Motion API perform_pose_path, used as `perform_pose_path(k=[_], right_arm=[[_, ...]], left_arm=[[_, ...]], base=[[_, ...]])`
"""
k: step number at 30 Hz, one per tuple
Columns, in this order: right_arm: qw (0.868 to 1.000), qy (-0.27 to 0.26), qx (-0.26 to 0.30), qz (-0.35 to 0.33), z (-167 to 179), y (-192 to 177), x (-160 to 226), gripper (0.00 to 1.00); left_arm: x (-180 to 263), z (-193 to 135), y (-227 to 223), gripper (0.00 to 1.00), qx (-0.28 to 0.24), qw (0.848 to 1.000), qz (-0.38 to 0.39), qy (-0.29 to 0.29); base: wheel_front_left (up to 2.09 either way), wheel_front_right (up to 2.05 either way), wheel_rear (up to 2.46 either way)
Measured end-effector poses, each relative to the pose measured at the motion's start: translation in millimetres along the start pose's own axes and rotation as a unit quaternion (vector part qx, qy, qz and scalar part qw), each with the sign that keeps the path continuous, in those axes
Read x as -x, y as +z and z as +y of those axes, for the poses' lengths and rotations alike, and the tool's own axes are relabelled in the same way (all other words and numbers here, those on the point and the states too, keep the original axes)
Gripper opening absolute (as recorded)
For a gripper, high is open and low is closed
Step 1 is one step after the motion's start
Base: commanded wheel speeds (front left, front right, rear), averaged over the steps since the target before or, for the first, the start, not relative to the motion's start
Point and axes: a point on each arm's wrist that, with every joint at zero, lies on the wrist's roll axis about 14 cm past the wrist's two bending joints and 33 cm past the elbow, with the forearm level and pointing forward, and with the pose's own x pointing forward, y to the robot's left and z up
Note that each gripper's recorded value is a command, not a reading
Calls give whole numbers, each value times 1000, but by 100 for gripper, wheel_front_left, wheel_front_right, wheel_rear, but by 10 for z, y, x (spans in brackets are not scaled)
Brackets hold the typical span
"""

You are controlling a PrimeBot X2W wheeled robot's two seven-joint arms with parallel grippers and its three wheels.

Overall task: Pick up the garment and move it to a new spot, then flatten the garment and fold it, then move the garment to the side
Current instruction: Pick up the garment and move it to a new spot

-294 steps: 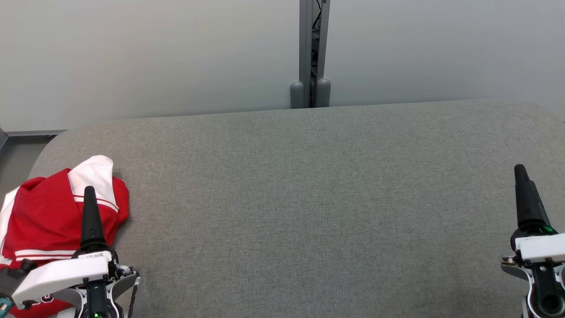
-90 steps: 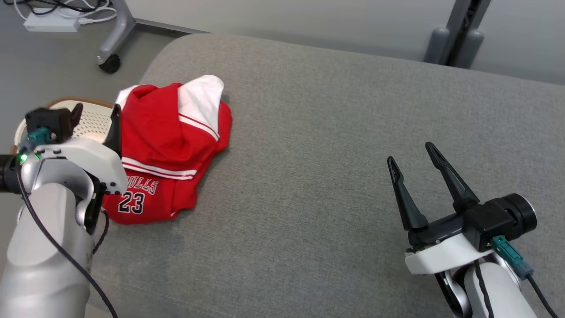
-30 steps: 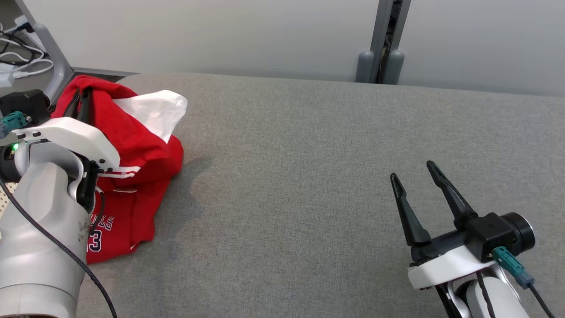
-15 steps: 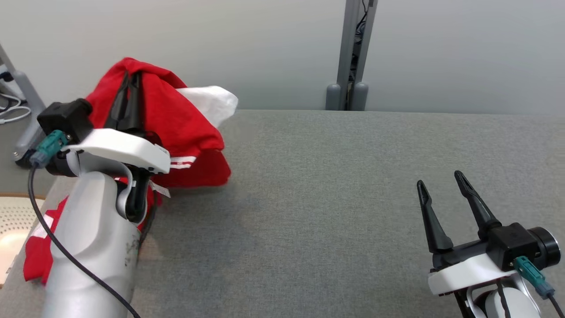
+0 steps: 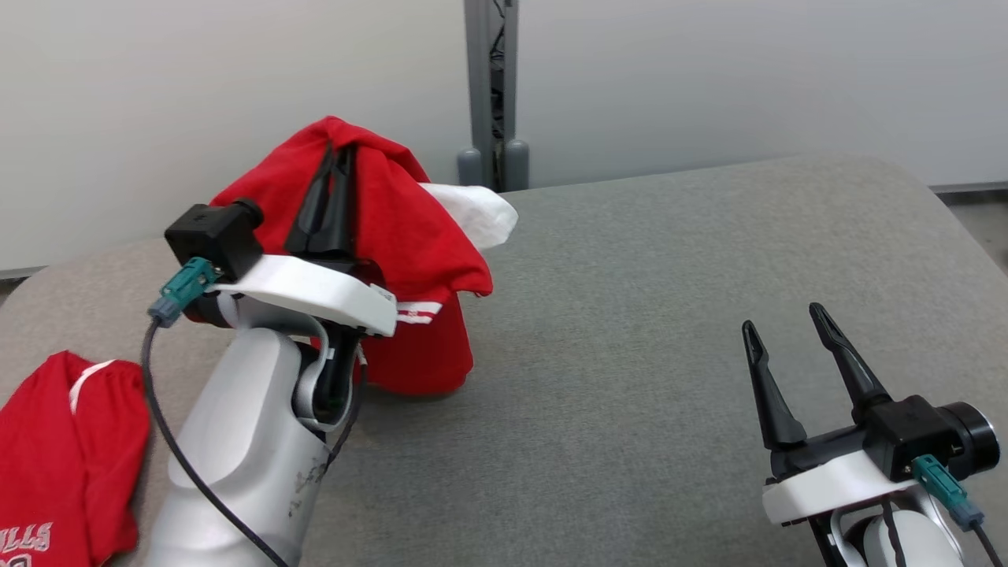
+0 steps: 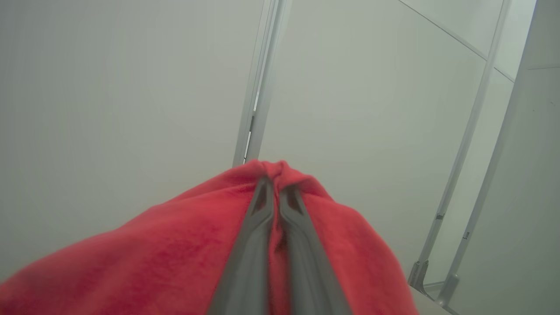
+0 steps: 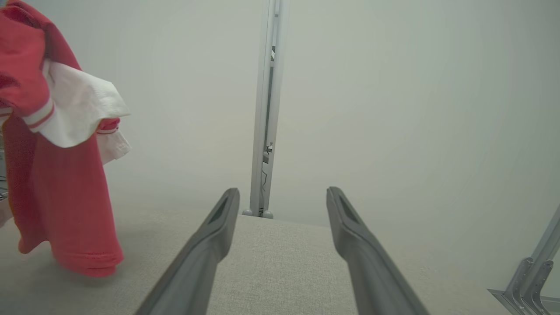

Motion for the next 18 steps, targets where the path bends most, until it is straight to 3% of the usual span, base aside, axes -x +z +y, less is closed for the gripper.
perform_pose_path(k=[8, 18], right_arm=[[998, -65, 16, 17, -420, -47, 235, 100], [989, -135, 25, 49, -853, -165, 476, 100]], left_arm=[[-105, -649, -779, 0, 32, 993, 95, -65], [-106, -1262, -1619, 0, 62, 968, 199, -139]], base=[[0, 0, 0], [0, 0, 0]])
